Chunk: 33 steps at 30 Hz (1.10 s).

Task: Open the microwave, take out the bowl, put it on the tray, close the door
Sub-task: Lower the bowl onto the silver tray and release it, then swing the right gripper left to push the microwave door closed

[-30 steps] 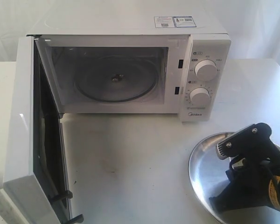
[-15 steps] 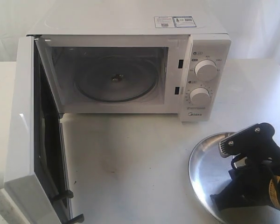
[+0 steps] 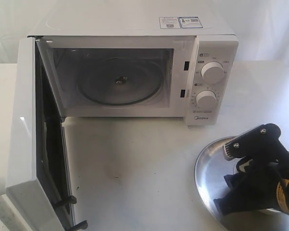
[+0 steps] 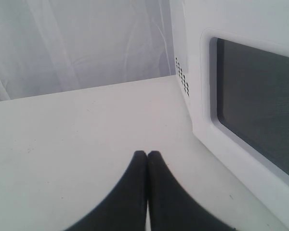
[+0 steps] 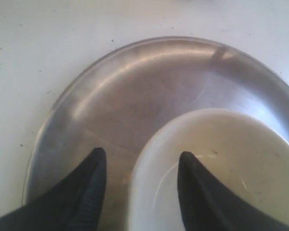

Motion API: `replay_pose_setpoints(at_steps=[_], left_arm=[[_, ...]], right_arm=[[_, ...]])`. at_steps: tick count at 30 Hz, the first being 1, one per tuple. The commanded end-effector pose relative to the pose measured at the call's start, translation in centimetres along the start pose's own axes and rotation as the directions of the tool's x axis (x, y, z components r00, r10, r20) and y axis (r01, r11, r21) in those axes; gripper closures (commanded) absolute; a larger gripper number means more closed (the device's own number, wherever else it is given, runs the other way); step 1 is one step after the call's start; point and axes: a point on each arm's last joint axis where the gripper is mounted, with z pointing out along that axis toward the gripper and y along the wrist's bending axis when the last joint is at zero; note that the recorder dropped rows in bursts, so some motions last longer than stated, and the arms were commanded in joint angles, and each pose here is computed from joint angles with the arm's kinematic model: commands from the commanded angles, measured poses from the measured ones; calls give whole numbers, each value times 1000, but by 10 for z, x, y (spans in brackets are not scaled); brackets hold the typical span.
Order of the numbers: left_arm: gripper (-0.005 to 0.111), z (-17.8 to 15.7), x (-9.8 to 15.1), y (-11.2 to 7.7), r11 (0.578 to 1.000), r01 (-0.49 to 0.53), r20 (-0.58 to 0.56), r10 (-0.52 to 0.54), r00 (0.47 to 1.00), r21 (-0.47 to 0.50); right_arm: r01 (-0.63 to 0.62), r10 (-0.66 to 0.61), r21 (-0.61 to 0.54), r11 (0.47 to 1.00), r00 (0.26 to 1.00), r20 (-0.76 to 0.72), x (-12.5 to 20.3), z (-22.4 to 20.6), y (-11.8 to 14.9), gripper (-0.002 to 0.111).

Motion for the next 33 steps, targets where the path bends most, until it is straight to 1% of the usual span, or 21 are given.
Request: replay_pose_setpoints(at_steps=[1, 3, 5, 6, 8, 9, 11, 15, 16, 19, 21, 23, 26, 29, 31, 33], left_arm=[[107, 0, -1, 0, 1000, 7, 9, -7, 1000, 4], [107, 0, -1, 0, 1000, 7, 9, -7, 1000, 4], [107, 0, -1, 0, 1000, 7, 9, -7, 1000, 4], [107, 0, -1, 0, 1000, 7, 9, -7, 1000, 4], [107, 0, -1, 0, 1000, 7, 9, -7, 1000, 4], [107, 0, -1, 0, 1000, 7, 9, -7, 1000, 4], [107, 0, -1, 0, 1000, 7, 9, -7, 1000, 4], [107, 0, -1, 0, 1000, 7, 9, -7, 1000, 4], [107, 0, -1, 0, 1000, 7, 9, -7, 1000, 4], [107, 0, -1, 0, 1000, 7, 9, -7, 1000, 4], [107, 0, -1, 0, 1000, 7, 9, -7, 1000, 4], [107, 0, -1, 0, 1000, 7, 9, -7, 1000, 4], [107, 0, -1, 0, 1000, 7, 9, -7, 1000, 4], [107, 0, -1, 0, 1000, 7, 9, -7, 1000, 4], [107, 0, -1, 0, 1000, 7, 9, -7, 1000, 4], [107, 0, -1, 0, 1000, 7, 9, -7, 1000, 4]], right_arm=[[-12, 16, -40, 999, 995, 97, -12, -15, 0, 73], [-15, 29, -97, 995, 988, 150, -16, -24, 3, 78], [3, 43, -211, 978, 976, 212, -21, -37, 10, 84], [19, 50, -278, 960, 970, 238, -23, -43, 16, 90], [96, 24, -387, 917, 956, 294, -25, -55, 25, 106], [137, 10, -424, 895, 945, 327, -28, -60, 29, 108], [193, -7, -464, 864, 928, 372, -33, -67, 33, 108], [282, -21, -486, 827, 880, 475, -56, -80, 38, 108], [300, -9, -497, 814, 863, 506, -65, -85, 39, 108], [409, -13, -492, 768, 778, 628, -91, -99, 44, 108], [417, 32, -511, 752, 751, 660, -108, -105, 46, 108], [445, 46, -522, 728, 727, 685, -123, -109, 49, 108], [478, 57, -537, 695, 708, 704, -146, -106, 56, 108], [500, 49, -553, 667, 711, 702, -162, -101, 71, 108], [521, 29, -562, 643, 717, 697, -168, -96, 88, 108], [553, -16, -546, 630, 711, 703, -172, -92, 106, 108]])
